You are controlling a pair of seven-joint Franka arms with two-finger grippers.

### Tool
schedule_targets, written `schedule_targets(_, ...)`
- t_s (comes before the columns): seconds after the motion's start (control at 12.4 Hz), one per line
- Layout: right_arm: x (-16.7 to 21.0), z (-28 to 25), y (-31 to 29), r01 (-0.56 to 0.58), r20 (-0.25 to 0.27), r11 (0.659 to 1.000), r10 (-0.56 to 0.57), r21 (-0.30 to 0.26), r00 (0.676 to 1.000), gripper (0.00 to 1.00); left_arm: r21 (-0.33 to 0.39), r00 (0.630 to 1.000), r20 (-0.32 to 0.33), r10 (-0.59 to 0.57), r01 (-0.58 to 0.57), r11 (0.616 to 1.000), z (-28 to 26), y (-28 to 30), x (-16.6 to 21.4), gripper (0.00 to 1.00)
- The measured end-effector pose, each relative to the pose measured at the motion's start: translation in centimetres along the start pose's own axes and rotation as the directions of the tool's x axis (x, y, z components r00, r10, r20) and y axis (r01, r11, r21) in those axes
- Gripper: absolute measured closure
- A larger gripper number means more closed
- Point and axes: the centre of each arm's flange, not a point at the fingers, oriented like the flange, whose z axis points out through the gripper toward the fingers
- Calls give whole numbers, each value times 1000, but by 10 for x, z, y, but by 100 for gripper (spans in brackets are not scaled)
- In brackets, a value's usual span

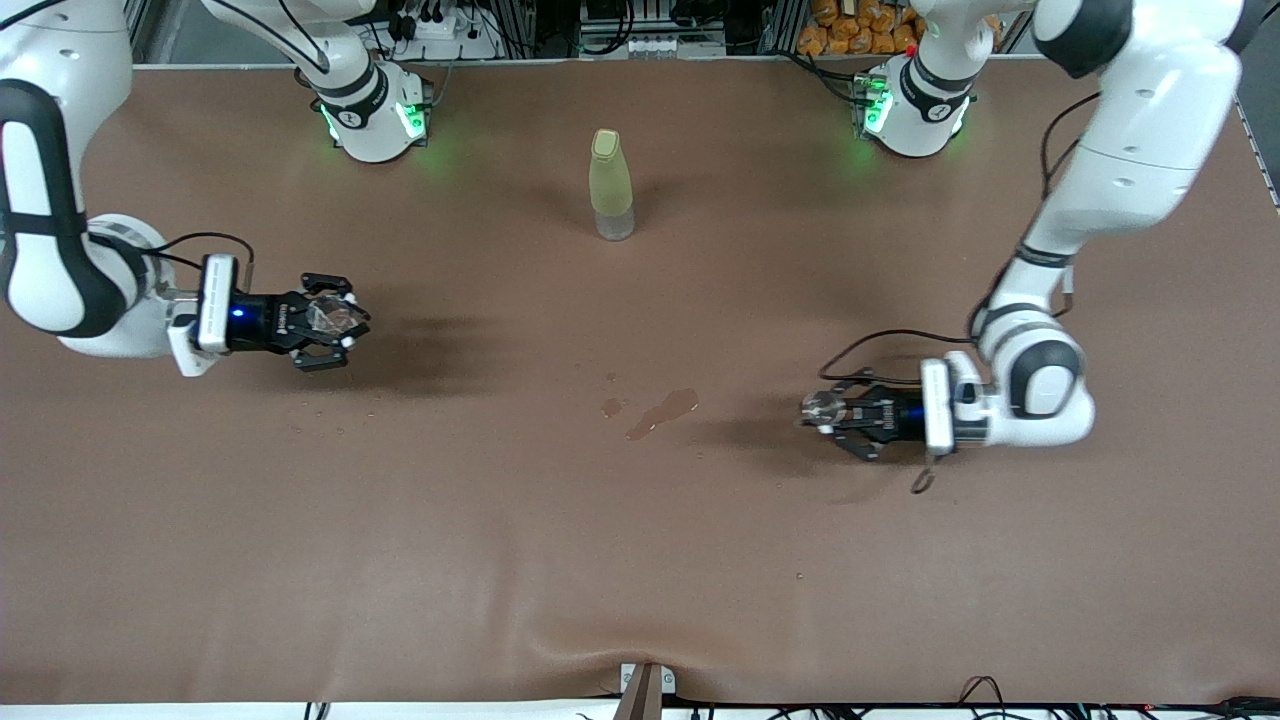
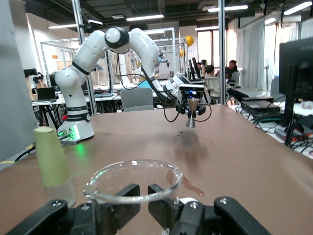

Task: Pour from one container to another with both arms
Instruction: 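Lower the jigger and beaker onto the table and open both grippers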

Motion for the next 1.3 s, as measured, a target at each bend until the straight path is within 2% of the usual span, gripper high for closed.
schedule_targets(0.32,-25,-51,1,104,-32,994,-103,26,994,83,-38,999,33,-21,22,999,-106,27,-23,79)
schedule_targets(0.57,-51,-90,1,126,-4,992,-126,25,992,83,-33,996,84,-20,23,999,-173,53,-50,79)
schedule_targets(0.81,-84,-104,5,136,7,990,-137,17,991,83,-14,998,56,-39,40,999,-228,82,-88,79)
schedule_targets(1.05,-118,-100,9,103,24,994,-104,24,994,83,35,998,-8,-66,66,997,-278,109,-109,79)
schedule_targets(1.3,-141,-96,13,85,71,996,-86,13,994,83,5,998,29,-55,55,998,-303,114,-116,79)
